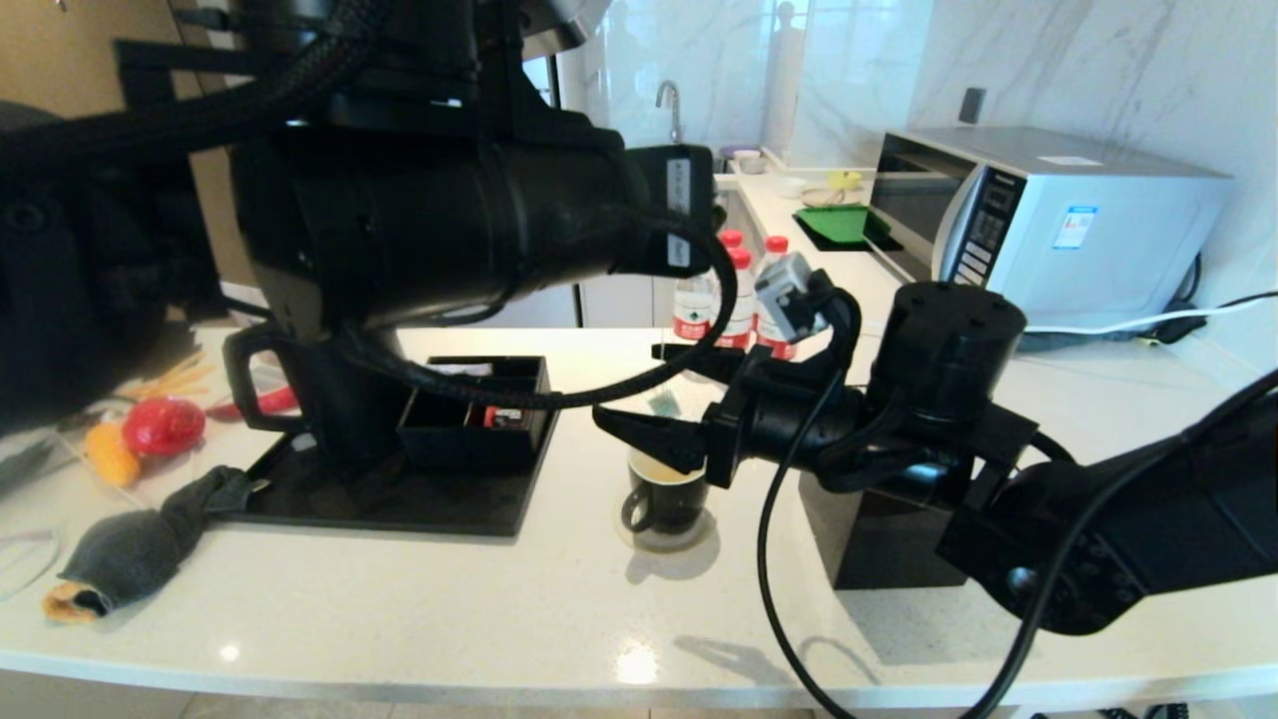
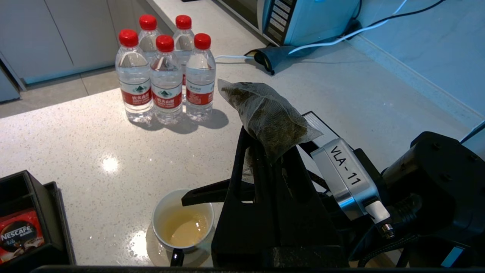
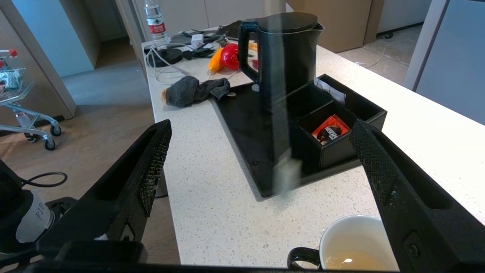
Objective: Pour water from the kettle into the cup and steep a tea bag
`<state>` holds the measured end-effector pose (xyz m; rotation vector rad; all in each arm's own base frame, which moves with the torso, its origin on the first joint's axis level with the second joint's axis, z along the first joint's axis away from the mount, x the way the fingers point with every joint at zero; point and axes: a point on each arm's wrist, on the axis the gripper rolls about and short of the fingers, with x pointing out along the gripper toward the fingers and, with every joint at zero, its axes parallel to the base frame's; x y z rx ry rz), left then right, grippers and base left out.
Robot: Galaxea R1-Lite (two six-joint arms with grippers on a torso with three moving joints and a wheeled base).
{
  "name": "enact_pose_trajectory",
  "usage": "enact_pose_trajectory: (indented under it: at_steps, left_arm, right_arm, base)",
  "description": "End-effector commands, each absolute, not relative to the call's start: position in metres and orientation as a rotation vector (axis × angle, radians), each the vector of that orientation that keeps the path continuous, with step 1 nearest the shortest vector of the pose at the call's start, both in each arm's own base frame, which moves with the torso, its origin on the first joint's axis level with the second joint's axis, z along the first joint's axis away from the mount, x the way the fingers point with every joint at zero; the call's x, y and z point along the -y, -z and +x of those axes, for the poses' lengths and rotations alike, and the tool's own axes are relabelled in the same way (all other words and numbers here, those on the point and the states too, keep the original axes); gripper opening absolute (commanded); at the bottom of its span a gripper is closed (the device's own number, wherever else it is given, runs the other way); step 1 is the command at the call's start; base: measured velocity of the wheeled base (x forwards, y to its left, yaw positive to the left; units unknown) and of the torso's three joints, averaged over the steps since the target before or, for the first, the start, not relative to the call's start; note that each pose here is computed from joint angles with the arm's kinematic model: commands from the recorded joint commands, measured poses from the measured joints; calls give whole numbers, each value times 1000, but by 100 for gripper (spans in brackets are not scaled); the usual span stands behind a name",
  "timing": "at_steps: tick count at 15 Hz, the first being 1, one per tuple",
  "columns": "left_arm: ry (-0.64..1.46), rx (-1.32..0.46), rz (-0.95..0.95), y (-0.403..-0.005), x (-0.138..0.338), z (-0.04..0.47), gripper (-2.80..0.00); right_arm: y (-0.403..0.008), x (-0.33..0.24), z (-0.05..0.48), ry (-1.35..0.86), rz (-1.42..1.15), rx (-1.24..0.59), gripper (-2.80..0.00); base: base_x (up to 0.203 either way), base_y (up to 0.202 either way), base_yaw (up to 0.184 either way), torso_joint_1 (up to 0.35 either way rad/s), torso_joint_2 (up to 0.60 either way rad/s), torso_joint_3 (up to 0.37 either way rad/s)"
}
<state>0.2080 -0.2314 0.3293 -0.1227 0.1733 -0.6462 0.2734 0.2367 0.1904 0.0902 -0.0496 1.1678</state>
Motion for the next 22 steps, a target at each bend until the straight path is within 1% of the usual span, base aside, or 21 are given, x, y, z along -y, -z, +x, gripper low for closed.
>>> enact_pose_trajectory:
  at_steps: [1, 4, 5, 6, 22]
  left_arm:
    - [645, -174, -122, -329, 232, 208, -280]
    - [647, -173, -123, -329, 232, 208, -280]
    - [645, -173, -123, -329, 232, 208, -280]
    - [644, -170, -124, -330, 231, 208, -280]
    - [644, -175, -120, -328, 232, 209, -280]
  right_arm:
    - [-192, -236, 272, -1172, 91, 57, 0]
    - [-192, -237, 271, -1176, 87, 59, 0]
    - [-190, -237, 270, -1177, 85, 55, -159]
    - [-189, -237, 270, -1177, 85, 52, -280]
    - [-189, -236, 268, -1176, 88, 47, -280]
  base:
    - [0, 0, 0, 0, 0, 0]
    - [0, 0, 0, 0, 0, 0]
    - [0, 0, 0, 0, 0, 0]
    - [0, 0, 0, 0, 0, 0]
    - [0, 0, 0, 0, 0, 0]
